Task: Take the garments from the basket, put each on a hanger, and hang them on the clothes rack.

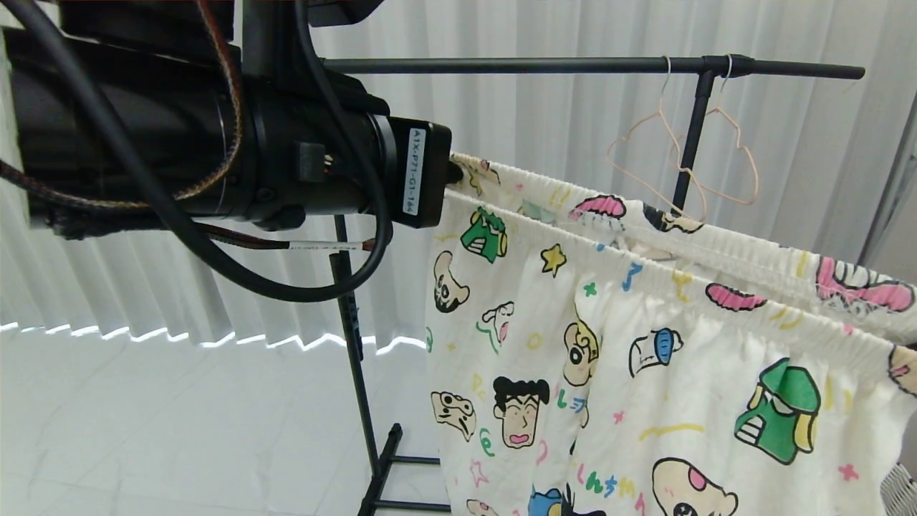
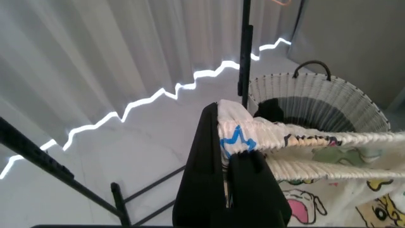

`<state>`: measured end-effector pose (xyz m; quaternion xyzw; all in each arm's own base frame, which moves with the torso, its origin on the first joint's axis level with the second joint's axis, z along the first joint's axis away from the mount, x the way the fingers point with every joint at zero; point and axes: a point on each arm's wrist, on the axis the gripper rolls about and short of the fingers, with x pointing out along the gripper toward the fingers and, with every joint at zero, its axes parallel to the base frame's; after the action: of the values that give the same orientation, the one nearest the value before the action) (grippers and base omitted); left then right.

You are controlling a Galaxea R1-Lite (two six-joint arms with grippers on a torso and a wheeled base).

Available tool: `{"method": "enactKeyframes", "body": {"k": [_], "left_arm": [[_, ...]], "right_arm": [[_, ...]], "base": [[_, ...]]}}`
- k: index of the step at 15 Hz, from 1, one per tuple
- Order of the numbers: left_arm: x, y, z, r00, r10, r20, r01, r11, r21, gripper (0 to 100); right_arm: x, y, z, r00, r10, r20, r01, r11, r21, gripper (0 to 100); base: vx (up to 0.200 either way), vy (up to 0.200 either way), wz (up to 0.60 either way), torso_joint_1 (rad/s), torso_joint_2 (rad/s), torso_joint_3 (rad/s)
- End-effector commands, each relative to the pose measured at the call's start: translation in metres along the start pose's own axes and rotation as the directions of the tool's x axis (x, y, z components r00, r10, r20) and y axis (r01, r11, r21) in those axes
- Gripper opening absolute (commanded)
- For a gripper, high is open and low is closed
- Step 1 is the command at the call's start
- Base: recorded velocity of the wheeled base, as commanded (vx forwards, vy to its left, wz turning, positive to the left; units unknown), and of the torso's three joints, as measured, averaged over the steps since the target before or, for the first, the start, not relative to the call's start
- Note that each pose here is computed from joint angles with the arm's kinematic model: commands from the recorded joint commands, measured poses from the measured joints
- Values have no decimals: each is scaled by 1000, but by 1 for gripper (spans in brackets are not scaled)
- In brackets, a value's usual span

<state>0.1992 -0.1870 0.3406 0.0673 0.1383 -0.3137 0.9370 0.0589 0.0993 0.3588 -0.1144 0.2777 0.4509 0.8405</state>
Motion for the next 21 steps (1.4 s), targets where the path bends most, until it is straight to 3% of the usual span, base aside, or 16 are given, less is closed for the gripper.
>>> {"method": "enactKeyframes", "body": {"k": [1, 4, 6, 7, 9, 12, 15, 18, 20, 21], "left_arm": [[-6, 1, -2, 1000, 0, 2, 0, 1000, 1, 0], [-26, 3, -13, 1000, 0, -21, 0, 1000, 3, 0], [-45, 0, -30, 998, -27, -48, 27, 999, 16, 0], [-58, -5, -40, 997, -59, -56, 62, 997, 51, 0], [-83, -21, -62, 983, -164, -79, 174, 973, 151, 0], [-103, -36, -81, 955, -277, -102, 293, 936, 197, 0], [-112, -44, -79, 937, -338, -86, 348, 912, 216, 0], [-111, -42, -79, 942, -323, -86, 335, 918, 213, 0], [-96, -31, -78, 969, -225, -105, 242, 949, 200, 0], [-81, -21, -74, 986, -124, -114, 145, 969, 201, 0]], "right_arm": [[-1, 0, -1, 1000, 2, -1, -2, 1000, 3, 0], [-1, -9, 0, 990, -140, 12, 139, 989, 42, 0], [19, -22, 18, 972, -223, 76, 214, 971, 110, 0], [34, -30, 33, 958, -256, 133, 238, 962, 135, 0], [62, -43, 57, 934, -291, 208, 261, 952, 158, 0], [86, -48, 79, 928, -284, 243, 257, 957, 136, 0], [90, -48, 90, 931, -247, 271, 225, 968, 111, 0], [87, -47, 88, 933, -248, 260, 228, 968, 107, 0], [67, -44, 74, 949, -254, 188, 237, 966, 106, 0], [50, -41, 63, 955, -256, 148, 242, 965, 105, 0]], "base": [[0, 0, 0, 0, 0, 0], [0, 0, 0, 0, 0, 0], [0, 0, 0, 0, 0, 0], [0, 0, 0, 0, 0, 0], [0, 0, 0, 0, 0, 0], [0, 0, 0, 0, 0, 0], [0, 0, 0, 0, 0, 0], [0, 0, 0, 0, 0, 0], [0, 0, 0, 0, 0, 0], [0, 0, 0, 0, 0, 0]]}}
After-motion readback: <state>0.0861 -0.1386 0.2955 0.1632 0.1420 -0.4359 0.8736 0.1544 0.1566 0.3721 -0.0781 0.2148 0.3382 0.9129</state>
